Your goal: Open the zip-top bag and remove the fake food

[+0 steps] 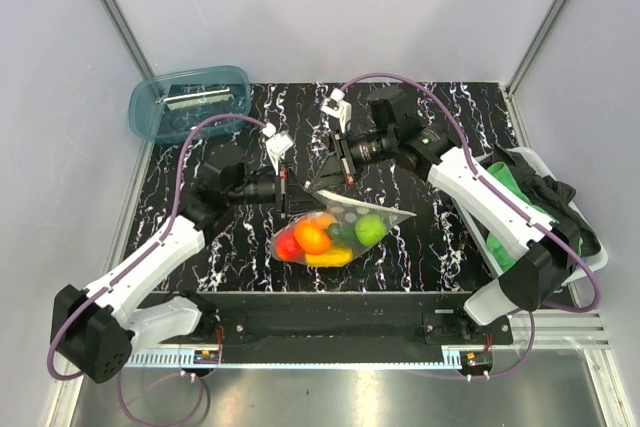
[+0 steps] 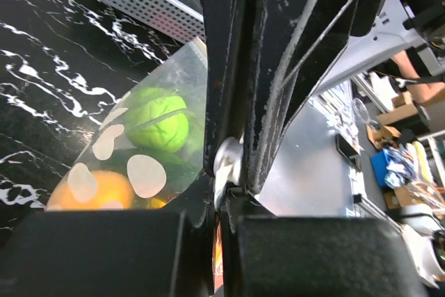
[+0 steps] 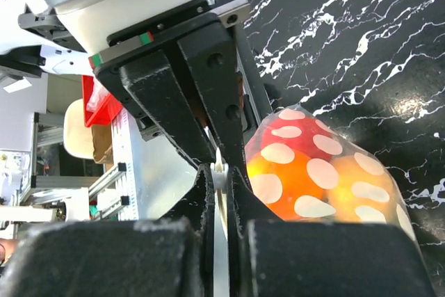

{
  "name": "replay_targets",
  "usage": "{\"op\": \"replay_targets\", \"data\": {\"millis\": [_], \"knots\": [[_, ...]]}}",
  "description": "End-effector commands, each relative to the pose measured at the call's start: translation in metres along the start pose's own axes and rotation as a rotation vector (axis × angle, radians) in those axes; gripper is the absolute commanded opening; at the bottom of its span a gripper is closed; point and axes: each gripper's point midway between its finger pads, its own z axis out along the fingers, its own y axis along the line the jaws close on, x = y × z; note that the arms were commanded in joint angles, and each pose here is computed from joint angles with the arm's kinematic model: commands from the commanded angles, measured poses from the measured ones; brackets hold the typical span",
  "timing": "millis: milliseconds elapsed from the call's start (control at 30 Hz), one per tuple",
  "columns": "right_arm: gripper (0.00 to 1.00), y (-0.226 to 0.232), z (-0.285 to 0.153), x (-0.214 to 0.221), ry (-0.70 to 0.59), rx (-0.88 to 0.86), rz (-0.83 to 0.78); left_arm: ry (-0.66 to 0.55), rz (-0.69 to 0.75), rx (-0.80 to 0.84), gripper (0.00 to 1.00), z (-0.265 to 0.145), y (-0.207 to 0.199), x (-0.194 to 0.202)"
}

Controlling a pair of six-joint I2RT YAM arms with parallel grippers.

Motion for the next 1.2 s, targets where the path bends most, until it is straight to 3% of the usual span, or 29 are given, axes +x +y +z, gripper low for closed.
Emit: {"op": "replay_targets", "data": {"millis": [0, 200, 567, 900, 1167], "knots": [[0.00, 0.024, -0.018, -0.010, -0.064, -0.045, -0.072, -0.108, 0.078, -0.073, 0.00, -0.012, 0.004, -0.021], [0.00, 0.011, -0.029, 0.011, -0.053, -0.010, -0.048, -0.224, 0.068, -0.100, 0.00, -0.029, 0.005, -0.034], [0.00, -0.015, -0.052, 0.073, -0.017, 0.141, 0.026, -0.282, 0.020, -0.255, 0.00, -0.061, 0.044, -0.043], [0.00, -0.037, -0.072, 0.128, -0.015, 0.306, 0.142, -0.274, 0.011, -0.342, 0.00, -0.069, 0.072, -0.065], [0.00, -0.023, -0.077, 0.164, -0.007, 0.286, 0.309, -0.282, -0.026, -0.344, 0.00, -0.067, 0.092, -0.066]]}}
